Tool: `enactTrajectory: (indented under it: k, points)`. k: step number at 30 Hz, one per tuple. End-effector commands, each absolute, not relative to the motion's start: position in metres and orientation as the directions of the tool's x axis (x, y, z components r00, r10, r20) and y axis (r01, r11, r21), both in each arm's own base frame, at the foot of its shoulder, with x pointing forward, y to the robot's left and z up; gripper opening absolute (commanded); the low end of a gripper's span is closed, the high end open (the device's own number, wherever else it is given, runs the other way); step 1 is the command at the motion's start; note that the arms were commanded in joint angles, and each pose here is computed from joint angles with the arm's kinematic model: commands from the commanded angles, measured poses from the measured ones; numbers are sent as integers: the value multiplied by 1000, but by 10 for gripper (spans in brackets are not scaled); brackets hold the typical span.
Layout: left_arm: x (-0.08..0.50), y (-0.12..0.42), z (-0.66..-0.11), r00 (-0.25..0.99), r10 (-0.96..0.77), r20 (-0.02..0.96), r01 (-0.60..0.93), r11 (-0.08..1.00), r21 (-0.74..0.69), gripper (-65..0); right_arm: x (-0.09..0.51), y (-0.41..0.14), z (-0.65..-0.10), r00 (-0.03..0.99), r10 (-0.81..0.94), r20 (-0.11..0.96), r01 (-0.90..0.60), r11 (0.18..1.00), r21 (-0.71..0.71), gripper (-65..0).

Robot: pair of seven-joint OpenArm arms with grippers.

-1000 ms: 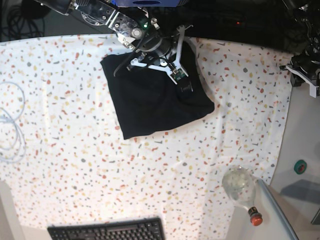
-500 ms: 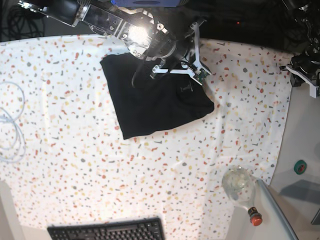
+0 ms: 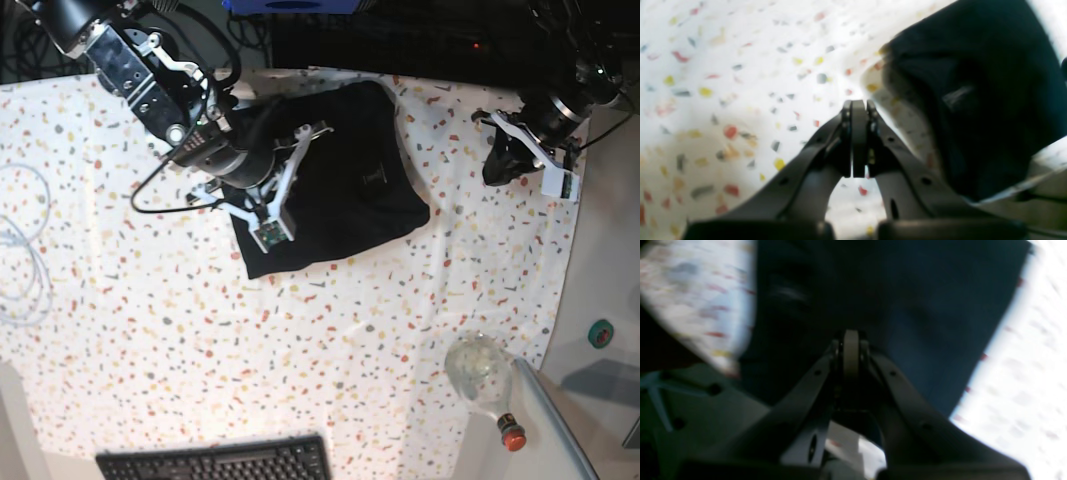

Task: Layout the t-shirt on the table in an organized manner, then fold the t-shirt properly
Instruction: 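Grasp the shirt edges with both grippers and straighten the stack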

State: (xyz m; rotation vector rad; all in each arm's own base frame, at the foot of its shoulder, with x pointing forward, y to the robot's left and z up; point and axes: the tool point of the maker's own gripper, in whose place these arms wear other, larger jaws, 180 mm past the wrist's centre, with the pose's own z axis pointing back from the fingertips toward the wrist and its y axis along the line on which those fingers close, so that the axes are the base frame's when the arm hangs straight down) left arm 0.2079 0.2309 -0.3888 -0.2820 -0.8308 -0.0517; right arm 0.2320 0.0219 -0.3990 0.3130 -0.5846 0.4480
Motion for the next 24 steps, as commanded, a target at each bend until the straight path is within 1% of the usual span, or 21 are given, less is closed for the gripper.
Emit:
enactTrajectory:
  k: [1,3,4,5,7,8,9,18,24]
  points:
    - [212,238,-377,661,83,746,152,958,-241,-650,240,24,-388,724,287,627,-484,860,165,-650]
    - [208,228,-376,679,123,724,159,938,-308,-650,240,11,-393,736,281,616,-461,874,153,-650]
    - [208,222,-375,675,145,723,162,927,-337,-571,240,6,-395,741,278,611,-452,880,148,-650]
    - [208,219,-374,670,169,723,160,918,-364,-428,236,2,-398,748,279,602,-448,882,146,-650]
    - [206,211,-381,674,225,704,142,895,-422,-163,233,0,-401,753,283,594,-446,883,145,-650]
    - [205,206,-387,683,243,689,134,885,-446,-46,232,-2,-402,755,287,590,-446,884,141,-650]
    - [203,201,-395,695,263,669,124,873,-472,0,231,-2,-403,755,287,589,-446,884,142,-650]
    - [215,154,-440,780,307,545,121,781,-613,0,229,-4,-405,761,288,581,-443,885,142,-650]
    - [222,110,-447,778,327,537,163,720,-674,0,229,-4,-406,762,288,580,-443,885,142,-650]
